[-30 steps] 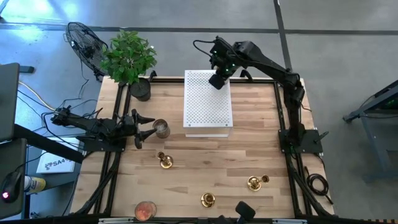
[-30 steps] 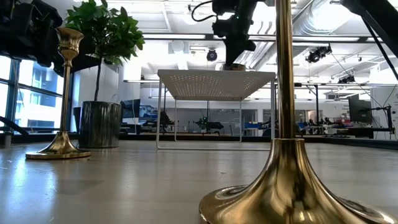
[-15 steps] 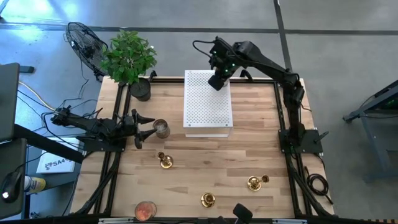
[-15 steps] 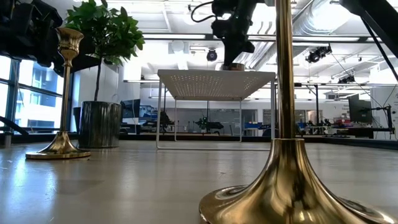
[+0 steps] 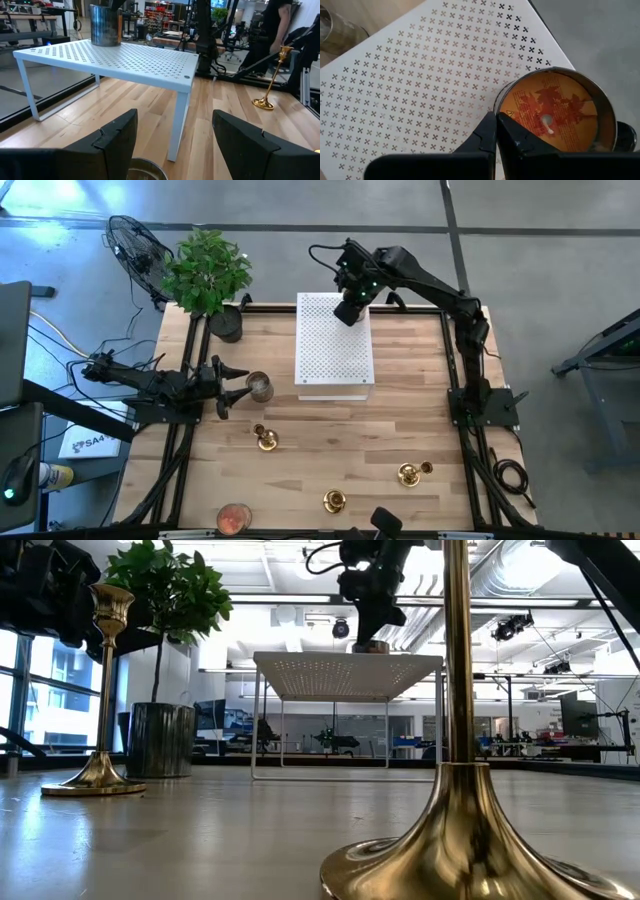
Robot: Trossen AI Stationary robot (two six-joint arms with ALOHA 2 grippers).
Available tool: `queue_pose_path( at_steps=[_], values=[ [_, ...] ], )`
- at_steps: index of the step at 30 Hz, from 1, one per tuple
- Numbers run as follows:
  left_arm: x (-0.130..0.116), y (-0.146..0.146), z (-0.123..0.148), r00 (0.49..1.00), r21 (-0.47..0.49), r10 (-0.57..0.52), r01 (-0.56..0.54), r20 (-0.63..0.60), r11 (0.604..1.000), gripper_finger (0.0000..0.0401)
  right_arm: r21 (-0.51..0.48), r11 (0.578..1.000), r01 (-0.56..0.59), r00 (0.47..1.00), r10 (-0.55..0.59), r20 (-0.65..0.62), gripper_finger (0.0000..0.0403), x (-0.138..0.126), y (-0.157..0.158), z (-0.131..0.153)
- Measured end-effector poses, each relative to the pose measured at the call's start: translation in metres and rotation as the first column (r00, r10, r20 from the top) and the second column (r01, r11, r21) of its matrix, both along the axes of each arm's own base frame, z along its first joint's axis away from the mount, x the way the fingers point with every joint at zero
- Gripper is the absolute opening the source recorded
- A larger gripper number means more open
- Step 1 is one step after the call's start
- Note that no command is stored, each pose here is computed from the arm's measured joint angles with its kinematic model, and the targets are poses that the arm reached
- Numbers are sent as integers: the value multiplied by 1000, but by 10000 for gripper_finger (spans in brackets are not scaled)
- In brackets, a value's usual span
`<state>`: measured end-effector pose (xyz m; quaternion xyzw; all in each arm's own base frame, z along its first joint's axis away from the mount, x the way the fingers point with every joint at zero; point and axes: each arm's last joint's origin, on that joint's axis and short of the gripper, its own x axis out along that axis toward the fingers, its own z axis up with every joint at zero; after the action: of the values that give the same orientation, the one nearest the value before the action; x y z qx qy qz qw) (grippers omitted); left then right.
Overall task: Pick & Place candle stick holders
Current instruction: Put the top orange scented candle on the shelf
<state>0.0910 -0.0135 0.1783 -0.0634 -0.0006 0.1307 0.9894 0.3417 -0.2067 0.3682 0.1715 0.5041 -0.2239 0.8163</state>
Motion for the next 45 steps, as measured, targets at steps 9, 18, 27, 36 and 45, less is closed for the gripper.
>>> queue_pose_path(
  at_steps=[9, 18, 27, 36, 45],
  values=[
    [0, 0, 0, 1000, 0, 0, 0, 0, 1000, 253, -4, 1000, -2, 1000, 2, 14, 1, 1, -1, 1],
    [0, 0, -1, 1000, 1, 0, 0, -12, 1000, 253, -13, 1000, -11, 997, 12, 77, 1, 7, -1, 3],
    [0, 0, -2, 1000, 3, -1, 1, -17, 1000, 253, -20, 999, 27, 998, -26, 51, 1, 5, -1, 2],
    [0, 0, -2, 1000, 3, -1, 1, -18, 1000, 253, -9, 1000, 28, 999, -27, 38, 1, 4, 0, 1],
    [0, -1, -2, 999, -20, -40, 40, -17, 999, 253, -6, 999, 35, 998, -35, 44, 73, 4, 0, 2]
  ],
)
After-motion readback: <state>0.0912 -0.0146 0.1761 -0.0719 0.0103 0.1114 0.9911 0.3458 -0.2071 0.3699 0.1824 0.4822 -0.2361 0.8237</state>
